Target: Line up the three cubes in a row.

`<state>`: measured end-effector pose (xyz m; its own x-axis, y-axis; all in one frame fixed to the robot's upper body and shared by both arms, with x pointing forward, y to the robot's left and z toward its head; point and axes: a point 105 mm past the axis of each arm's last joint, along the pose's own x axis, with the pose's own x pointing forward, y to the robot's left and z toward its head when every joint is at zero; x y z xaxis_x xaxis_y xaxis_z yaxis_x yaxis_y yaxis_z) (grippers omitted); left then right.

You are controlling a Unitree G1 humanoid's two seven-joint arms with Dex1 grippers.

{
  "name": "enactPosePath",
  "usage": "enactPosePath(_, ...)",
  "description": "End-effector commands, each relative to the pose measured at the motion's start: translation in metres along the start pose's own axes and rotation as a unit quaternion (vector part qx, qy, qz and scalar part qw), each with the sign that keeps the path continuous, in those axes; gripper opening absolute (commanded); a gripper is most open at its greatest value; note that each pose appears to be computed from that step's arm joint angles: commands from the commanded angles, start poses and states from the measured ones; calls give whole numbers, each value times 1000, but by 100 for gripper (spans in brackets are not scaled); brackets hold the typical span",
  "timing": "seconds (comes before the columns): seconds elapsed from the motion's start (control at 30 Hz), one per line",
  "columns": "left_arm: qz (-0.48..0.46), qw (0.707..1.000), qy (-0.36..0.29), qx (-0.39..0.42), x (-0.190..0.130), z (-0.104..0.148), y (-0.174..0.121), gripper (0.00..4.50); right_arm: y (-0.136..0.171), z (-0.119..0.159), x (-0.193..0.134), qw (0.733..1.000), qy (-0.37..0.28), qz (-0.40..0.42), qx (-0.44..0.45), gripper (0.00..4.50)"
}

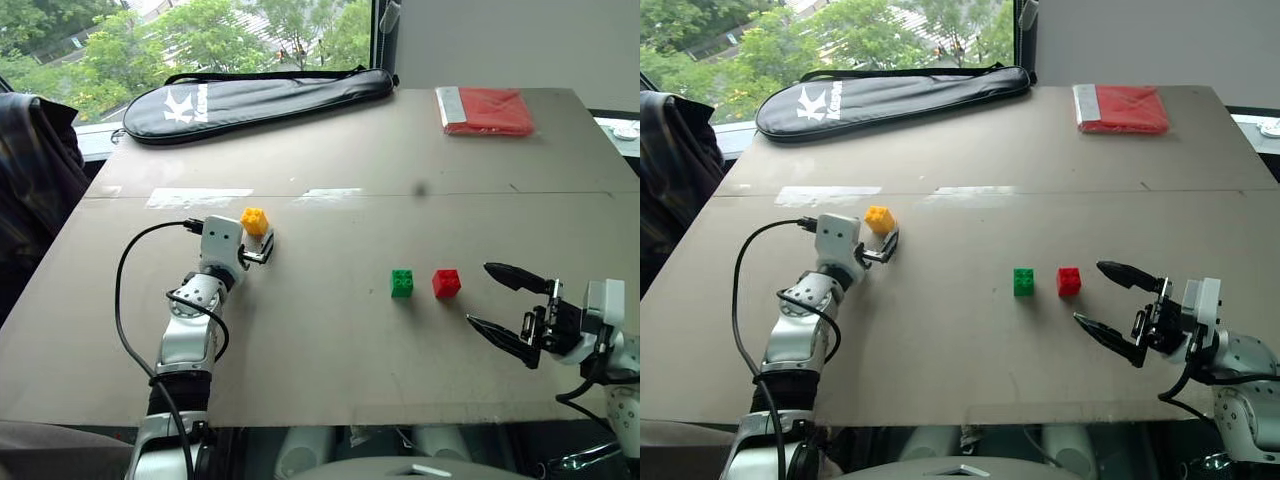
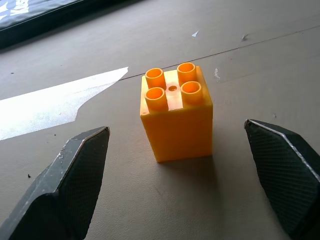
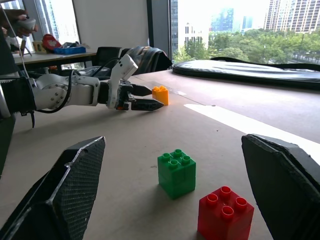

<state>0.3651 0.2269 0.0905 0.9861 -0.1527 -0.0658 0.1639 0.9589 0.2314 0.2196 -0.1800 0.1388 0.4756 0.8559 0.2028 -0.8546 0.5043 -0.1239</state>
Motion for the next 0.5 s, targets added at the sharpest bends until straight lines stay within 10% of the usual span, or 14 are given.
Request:
enactPosePath(0.03, -26, 1000, 8, 12, 5, -5, -7, 443, -2, 16, 5, 999, -30, -22, -33, 450)
enactPosePath(0.5, -36, 999, 3, 2, 11, -10, -5, 443, -1, 19, 10, 998, -32, -37, -39, 450)
